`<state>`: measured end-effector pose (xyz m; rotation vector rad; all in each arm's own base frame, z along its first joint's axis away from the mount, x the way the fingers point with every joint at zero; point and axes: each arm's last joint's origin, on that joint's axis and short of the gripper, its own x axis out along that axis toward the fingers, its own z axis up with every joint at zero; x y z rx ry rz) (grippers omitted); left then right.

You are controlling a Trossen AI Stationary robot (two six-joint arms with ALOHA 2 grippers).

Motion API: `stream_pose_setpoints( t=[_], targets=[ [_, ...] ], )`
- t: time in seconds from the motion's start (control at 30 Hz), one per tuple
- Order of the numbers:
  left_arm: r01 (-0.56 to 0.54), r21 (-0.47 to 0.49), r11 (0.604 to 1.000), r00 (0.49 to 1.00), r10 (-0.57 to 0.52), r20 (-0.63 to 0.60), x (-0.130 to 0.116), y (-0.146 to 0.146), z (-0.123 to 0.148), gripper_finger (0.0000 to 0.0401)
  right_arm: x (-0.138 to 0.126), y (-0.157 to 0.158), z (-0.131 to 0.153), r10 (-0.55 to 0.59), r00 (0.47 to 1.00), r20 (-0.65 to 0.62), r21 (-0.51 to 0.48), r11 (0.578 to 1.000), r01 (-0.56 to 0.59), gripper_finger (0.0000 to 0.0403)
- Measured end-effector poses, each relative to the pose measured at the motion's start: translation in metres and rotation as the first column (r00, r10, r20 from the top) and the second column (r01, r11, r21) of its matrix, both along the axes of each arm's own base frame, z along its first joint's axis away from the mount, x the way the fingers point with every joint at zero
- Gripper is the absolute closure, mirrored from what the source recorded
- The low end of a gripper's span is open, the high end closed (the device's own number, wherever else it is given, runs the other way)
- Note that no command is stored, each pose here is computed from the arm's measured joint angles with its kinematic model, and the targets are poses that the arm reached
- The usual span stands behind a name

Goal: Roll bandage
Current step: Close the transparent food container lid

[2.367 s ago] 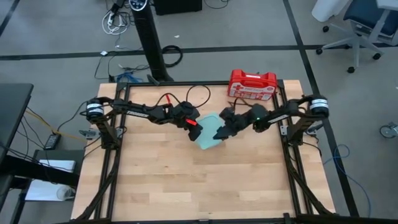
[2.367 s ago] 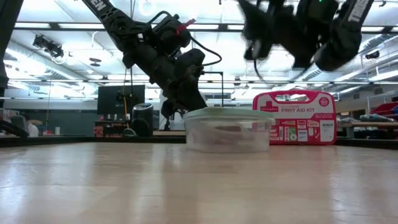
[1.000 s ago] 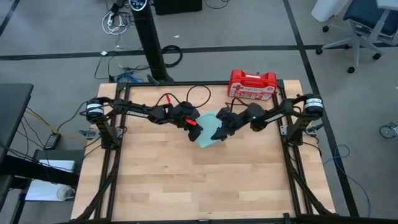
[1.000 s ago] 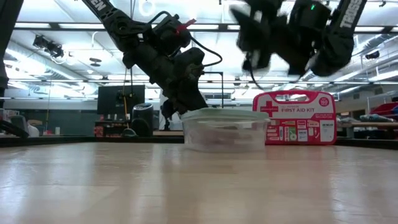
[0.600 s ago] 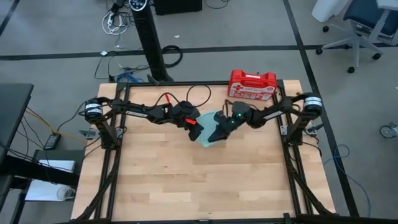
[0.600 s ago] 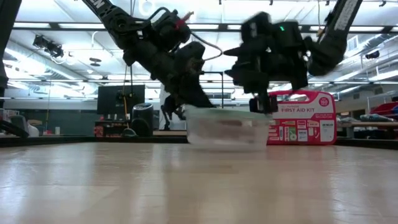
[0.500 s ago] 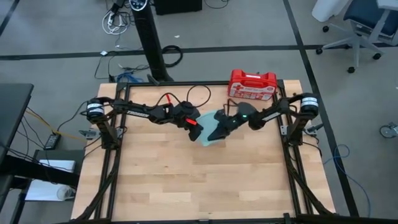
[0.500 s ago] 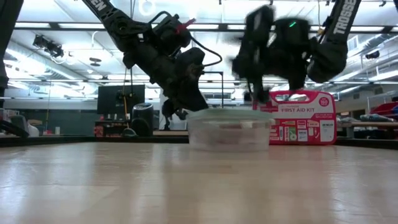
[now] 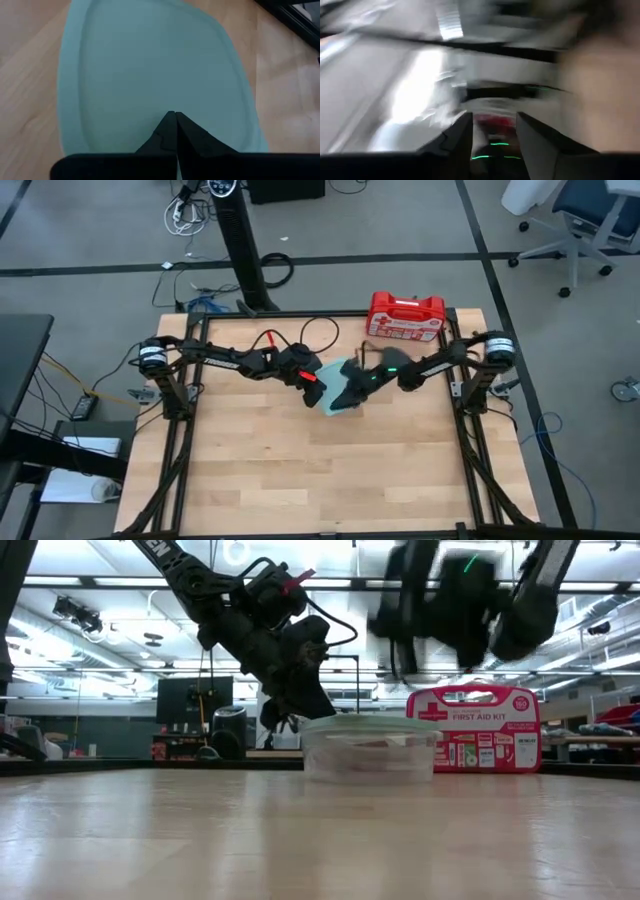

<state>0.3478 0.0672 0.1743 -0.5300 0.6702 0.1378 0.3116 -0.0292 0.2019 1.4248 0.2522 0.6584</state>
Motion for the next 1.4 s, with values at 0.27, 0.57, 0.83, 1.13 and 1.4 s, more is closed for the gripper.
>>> stream_pose_setpoints(
  t=[0.27, 0.57, 0.83, 1.13, 1.4],
  targets=[
    [0.005, -0.003, 1.000, 1.000, -0.005, 0.002, 0.000, 0.000, 0.001, 0.0400, 0.005, -0.015, -0.045, 0.012, 0.994, -0.108, 0.048, 0.999, -0.006, 0.0254],
    [0.008, -0.004, 1.000, 1.000, -0.008, -0.008, 0.000, 0.000, 0.000, 0.0400, 0.007, -0.009, -0.005, 0.064, 0.997, 0.041, 0.037, 0.997, -0.065, 0.0254],
    [0.016, -0.006, 1.000, 1.000, -0.016, -0.010, 0.000, -0.002, 0.000, 0.0400, -0.009, -0.048, 0.013, -0.020, 0.997, 0.081, 0.025, 1.000, 0.018, 0.0254],
    [0.018, 0.000, 1.000, 1.000, -0.018, 0.009, 0.001, -0.002, 0.001, 0.0400, -0.012, -0.095, -0.056, -0.029, 0.949, -0.315, 0.066, 0.996, 0.052, 0.0254],
    [0.017, -0.001, 1.000, 1.000, -0.017, -0.005, 0.000, -0.003, 0.000, 0.0400, -0.011, -0.096, -0.021, -0.016, 0.998, -0.061, 0.029, 0.999, 0.018, 0.0254]
  ],
)
